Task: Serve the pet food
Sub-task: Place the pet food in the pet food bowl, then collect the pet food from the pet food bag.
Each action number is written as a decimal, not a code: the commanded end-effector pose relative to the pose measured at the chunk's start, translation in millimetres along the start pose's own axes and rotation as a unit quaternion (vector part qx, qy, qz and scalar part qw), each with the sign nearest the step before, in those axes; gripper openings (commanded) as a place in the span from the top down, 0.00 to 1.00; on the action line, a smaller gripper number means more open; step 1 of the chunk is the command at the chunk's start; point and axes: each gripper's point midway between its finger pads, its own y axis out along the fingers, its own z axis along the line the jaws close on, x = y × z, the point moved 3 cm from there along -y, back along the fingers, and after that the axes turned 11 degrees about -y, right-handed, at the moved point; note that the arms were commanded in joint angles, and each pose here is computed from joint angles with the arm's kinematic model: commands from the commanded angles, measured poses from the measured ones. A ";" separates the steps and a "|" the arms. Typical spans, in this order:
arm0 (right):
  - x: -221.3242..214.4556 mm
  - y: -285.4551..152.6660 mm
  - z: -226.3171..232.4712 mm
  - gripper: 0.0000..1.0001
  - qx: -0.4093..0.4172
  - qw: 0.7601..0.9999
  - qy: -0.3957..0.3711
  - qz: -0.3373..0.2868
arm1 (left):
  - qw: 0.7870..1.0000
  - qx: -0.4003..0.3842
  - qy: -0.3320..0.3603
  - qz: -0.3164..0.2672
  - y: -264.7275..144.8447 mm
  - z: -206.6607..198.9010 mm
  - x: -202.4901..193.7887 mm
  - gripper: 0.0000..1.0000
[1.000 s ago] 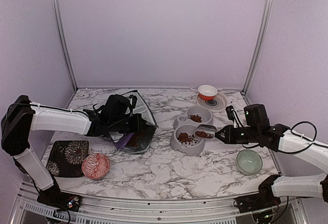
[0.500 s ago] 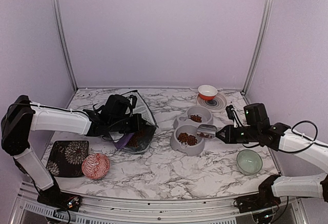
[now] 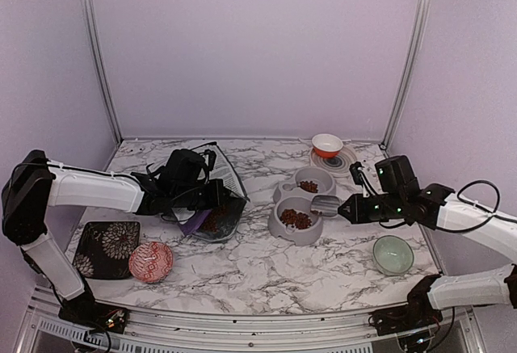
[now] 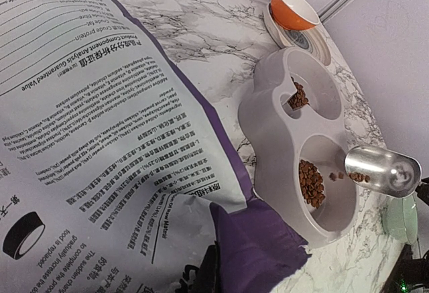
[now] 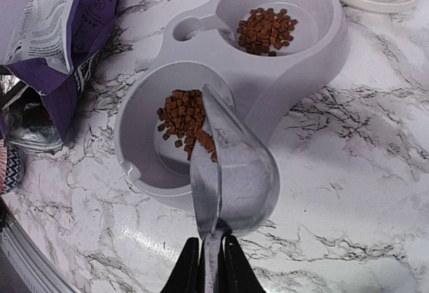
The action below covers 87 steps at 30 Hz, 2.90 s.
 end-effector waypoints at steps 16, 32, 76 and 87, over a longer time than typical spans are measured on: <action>25.7 -4.1 2.8 1.00 -0.027 0.999 -0.031 0.002 | 1.000 -0.007 0.000 -0.023 -4.4 -5.9 9.1 1.00; 59.9 -1.6 29.8 1.00 0.048 0.996 -0.048 -0.062 | 0.999 -0.021 -0.003 -0.033 2.7 -19.8 21.2 1.00; 35.2 111.9 151.8 1.00 0.095 0.989 -0.109 0.001 | 0.999 -0.038 -0.021 -0.007 47.3 -41.0 30.8 1.00; 12.9 132.1 140.1 1.00 0.056 0.992 -0.089 0.064 | 0.999 -0.037 -0.016 -0.004 49.2 -39.1 28.2 1.00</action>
